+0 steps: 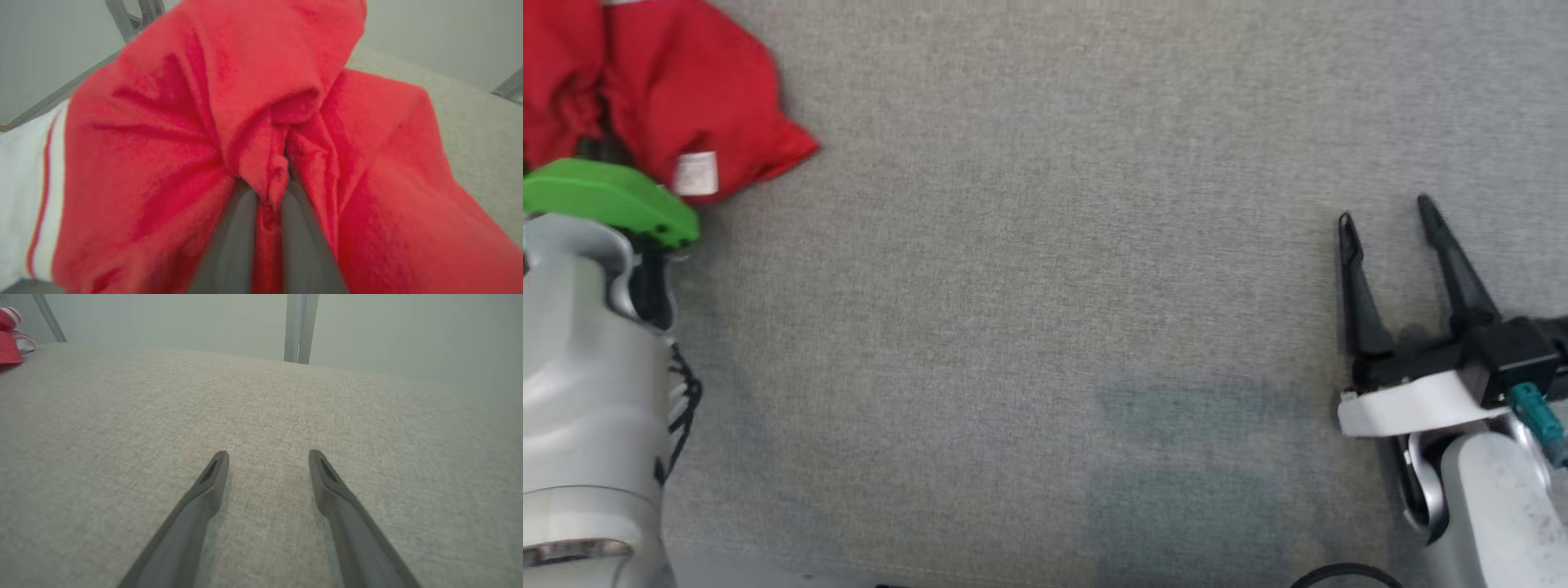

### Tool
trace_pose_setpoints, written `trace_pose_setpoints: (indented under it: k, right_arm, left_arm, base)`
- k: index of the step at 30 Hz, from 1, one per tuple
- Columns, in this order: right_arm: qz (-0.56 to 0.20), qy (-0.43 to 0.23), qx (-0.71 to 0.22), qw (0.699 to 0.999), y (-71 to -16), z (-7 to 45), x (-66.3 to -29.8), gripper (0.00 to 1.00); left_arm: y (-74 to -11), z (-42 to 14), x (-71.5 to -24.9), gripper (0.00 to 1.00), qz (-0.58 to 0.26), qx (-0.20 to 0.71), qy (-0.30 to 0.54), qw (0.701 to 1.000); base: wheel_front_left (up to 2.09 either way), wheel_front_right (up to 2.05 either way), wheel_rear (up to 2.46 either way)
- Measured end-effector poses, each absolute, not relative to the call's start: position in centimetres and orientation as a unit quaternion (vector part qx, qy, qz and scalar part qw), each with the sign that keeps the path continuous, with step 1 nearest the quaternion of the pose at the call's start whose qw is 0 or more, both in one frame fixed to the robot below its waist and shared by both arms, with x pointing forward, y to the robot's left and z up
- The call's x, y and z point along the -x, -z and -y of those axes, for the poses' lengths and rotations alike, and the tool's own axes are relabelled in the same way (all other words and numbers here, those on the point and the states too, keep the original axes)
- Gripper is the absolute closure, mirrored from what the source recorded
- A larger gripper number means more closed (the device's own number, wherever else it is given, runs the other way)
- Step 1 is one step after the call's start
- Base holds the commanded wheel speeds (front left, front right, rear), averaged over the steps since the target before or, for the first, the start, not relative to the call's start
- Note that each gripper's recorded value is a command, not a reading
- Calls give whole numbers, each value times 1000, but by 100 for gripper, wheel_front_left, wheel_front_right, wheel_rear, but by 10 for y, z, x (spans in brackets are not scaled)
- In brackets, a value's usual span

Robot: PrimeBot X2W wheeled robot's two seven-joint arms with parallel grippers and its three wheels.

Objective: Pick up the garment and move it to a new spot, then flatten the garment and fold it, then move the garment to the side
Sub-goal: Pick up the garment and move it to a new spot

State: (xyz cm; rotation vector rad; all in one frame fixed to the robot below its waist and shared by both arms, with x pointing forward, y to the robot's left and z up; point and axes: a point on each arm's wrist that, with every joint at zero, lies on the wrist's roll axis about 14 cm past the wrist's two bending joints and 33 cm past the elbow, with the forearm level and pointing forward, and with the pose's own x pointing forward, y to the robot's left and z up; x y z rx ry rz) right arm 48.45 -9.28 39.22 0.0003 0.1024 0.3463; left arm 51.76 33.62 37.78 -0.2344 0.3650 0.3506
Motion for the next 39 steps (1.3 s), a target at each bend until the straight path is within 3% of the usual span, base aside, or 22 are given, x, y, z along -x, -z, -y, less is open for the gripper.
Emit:
trace_pose_setpoints:
  k: [6, 13, 16, 23, 29, 33, 39]
  right_arm:
    - [-61, -156, -12, 986, -407, 98, -458, 0]
    - [-31, -138, -16, 990, -441, 107, -443, 0]
    - [-22, -122, -14, 992, -452, 119, -435, 0]
    - [-7, -61, -25, 998, -469, 160, -415, 0]
    - [-8, -12, -28, 1000, -473, 193, -398, 0]
    - [-14, 17, -28, 999, -472, 212, -383, 0]
    - [-18, 41, -25, 999, -472, 226, -371, 0]
  left_arm:
    - [-452, -237, -552, 100, -107, 109, -9, 988]
    - [-534, -138, -526, 100, -52, 124, 161, 978]
    - [-564, -80, -498, 100, -37, 135, 249, 958]
    - [-608, 44, -421, 100, -45, 167, 443, 880]
    - [-562, 76, -407, 100, -129, 168, 473, 855]
    - [-473, 44, -427, 100, -228, 90, 419, 874]
    - [-429, 25, -437, 100, -248, 48, 389, 886]
  base:
    - [0, 0, 0]
    - [0, 0, 0]
    - [0, 0, 0]
    - [0, 0, 0]
    - [0, 0, 0]
    - [0, 0, 0]
    - [0, 0, 0]
